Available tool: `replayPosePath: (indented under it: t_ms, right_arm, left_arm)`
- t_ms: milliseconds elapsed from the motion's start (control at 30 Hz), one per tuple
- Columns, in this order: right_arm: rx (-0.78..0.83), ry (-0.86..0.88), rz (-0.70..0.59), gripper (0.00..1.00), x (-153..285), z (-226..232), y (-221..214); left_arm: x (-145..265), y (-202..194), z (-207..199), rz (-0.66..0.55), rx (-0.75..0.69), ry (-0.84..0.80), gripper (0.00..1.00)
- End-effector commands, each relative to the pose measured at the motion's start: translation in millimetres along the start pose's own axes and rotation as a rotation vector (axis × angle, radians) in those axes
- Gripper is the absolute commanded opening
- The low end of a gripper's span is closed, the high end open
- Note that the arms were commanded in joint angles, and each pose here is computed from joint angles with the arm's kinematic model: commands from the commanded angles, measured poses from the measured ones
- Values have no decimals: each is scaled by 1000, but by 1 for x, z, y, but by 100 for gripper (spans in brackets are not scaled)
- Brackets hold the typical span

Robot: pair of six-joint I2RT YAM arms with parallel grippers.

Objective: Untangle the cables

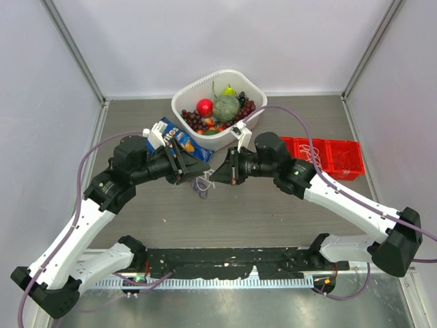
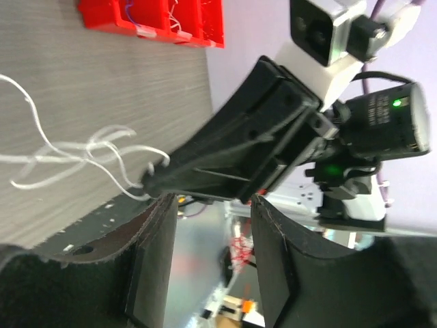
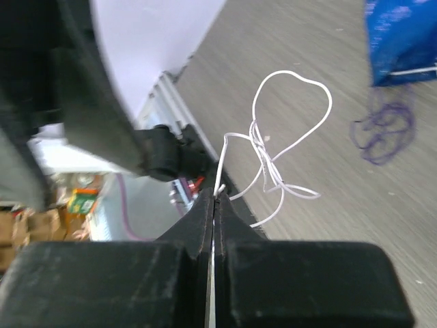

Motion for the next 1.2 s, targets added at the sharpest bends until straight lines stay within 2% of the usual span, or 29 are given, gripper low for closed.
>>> replayPosePath:
  t_ms: [0,133,233,333,367,433,467,567,667,733,900,1067,1167]
  right_arm:
    - [49,256,-83,1,18,54,34]
    - [48,312,-116,1,26,68,43]
    - [49,328,-130,1,28,73,50]
    - [54,353,-136,1,30,78,55]
    - [48,358,-131,1,30,79,54]
    - [60,382,-160,1,32,83,60]
    - [57,389,-159,1,31,84,59]
    - [50,394,-162,1,32,84,59]
    - [47,399,-159,1,32,85,58]
    - [50,399,-161,1,33,85,58]
    - [51,403,-168,1,35,88,62]
    - [58,409,-171,1,36,89,64]
    - [59,417,-169,1,36,91,64]
  left_arm:
    - [16,9,-11,-67,-286,-15,52]
    - [34,16,-13,-147,-454,-8,54]
    - [44,18,-8,-192,-494,-16,48]
    - [43,15,2,-179,-477,-6,44]
    - [43,16,6,-182,-462,10,45]
    - [41,19,20,-196,-418,74,58]
    - [40,21,23,-203,-404,89,61]
    - [36,19,25,-190,-395,77,63]
    - [32,19,21,-181,-399,43,55]
    - [28,19,25,-169,-380,53,48]
    - [17,14,39,-119,-320,90,39]
    - [13,15,43,-113,-299,97,38]
    - [12,16,47,-115,-291,119,42]
Point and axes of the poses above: each gripper's point midway between its finger pads, its own x axis back along the fingers, its own z axis along the line the jaws close on, y = z × x, the point moved 2 cm from there along x, back along the fingers, and after that the axes turned 15 degrees about x, right-handed, at the moved point
